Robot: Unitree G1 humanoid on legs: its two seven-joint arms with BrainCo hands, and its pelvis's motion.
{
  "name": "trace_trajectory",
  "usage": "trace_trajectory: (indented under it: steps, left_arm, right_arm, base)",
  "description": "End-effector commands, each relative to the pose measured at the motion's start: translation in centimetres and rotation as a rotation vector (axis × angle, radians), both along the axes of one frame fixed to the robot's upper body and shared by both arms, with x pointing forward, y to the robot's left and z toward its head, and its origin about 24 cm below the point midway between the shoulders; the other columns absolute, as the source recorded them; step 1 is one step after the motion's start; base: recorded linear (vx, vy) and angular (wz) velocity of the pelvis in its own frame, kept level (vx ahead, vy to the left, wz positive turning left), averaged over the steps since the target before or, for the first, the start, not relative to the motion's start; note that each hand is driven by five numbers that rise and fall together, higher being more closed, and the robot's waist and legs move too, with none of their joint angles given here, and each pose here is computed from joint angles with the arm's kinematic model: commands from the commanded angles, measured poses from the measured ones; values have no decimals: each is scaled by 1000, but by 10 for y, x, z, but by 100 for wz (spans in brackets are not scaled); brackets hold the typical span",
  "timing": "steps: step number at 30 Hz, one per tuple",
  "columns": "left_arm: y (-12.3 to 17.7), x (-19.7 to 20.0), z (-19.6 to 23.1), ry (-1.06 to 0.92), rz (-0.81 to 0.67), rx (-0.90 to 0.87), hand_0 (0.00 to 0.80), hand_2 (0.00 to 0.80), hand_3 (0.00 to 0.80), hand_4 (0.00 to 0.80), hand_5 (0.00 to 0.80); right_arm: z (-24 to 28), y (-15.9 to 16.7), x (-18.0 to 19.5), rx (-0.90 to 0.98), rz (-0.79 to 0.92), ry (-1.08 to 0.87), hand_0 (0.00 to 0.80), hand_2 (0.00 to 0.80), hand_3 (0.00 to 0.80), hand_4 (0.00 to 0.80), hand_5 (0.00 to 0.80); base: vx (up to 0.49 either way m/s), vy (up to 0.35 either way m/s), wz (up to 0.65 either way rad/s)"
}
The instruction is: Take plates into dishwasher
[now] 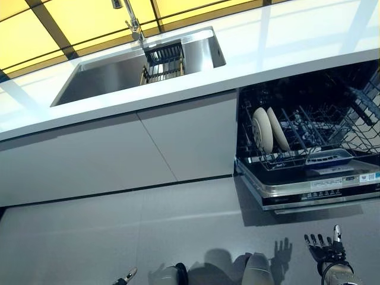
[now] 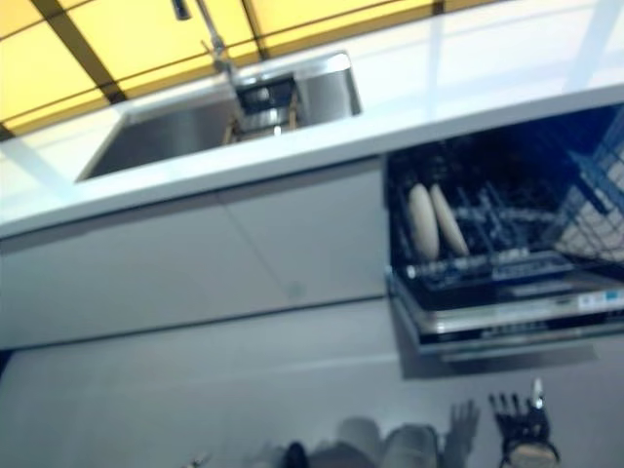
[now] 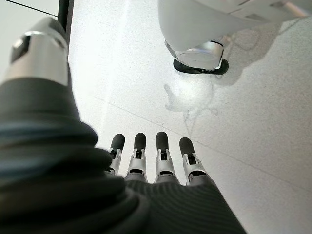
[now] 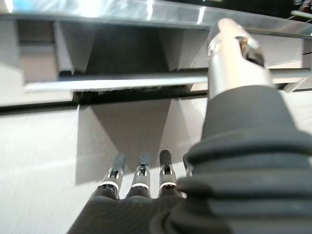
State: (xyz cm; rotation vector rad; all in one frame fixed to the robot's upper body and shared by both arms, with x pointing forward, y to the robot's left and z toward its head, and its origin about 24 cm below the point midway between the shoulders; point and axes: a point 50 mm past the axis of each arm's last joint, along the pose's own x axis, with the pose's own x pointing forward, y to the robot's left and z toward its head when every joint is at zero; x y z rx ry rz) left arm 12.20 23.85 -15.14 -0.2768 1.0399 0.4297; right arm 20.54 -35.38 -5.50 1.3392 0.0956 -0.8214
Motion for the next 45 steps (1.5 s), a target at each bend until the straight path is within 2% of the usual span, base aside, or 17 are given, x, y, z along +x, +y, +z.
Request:
trace_trajectory:
  steps: [1, 16, 31, 45]
  left_arm:
    - [8, -10, 1, -18, -8, 14, 0, 0, 0, 0, 0]
    - [11, -25, -1, 39, -31, 26, 0, 0, 0, 0, 0]
    - [37, -20, 10, 64, -35, 119, 0, 0, 0, 0, 0]
    - [42, -32, 8, 100, -80, 134, 0, 0, 0, 0, 0]
  right_arm:
    - [29, -19, 15, -41, -79, -162, 0, 0, 0, 0, 0]
    - [101, -33, 65, -177, -22, -308, 0, 0, 0, 0, 0]
    - [191, -12, 121, -325, 119, -505, 0, 0, 0, 0, 0]
    - [238, -4, 135, -416, 177, -650, 0, 0, 0, 0, 0]
  base:
    - [90, 56, 2]
    - [75, -1, 7]
    - [27, -75, 11]
    - [64, -2, 5]
